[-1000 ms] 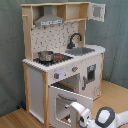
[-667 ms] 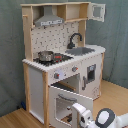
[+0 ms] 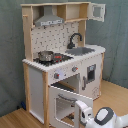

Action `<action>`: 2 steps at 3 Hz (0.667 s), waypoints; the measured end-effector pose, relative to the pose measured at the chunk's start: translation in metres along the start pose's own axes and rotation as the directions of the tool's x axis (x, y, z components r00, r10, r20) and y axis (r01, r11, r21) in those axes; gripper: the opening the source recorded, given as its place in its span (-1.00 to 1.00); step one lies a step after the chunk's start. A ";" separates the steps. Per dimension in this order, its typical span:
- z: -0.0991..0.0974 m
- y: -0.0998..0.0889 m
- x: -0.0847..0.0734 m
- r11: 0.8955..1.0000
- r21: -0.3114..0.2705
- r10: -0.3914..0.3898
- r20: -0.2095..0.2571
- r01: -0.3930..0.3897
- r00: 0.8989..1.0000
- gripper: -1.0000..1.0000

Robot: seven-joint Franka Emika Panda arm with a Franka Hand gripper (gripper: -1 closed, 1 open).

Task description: Play with the kitchen

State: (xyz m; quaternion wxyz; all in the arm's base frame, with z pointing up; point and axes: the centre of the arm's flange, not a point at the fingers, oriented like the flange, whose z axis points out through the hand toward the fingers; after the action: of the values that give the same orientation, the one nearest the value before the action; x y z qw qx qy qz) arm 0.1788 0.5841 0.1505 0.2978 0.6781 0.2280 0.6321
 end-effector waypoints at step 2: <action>0.033 0.049 -0.045 0.993 -0.114 -0.001 0.067 0.009 0.998 1.00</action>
State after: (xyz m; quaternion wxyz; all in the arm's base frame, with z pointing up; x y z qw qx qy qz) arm 0.2041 0.5142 0.1505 0.3451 0.6800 0.1832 0.6204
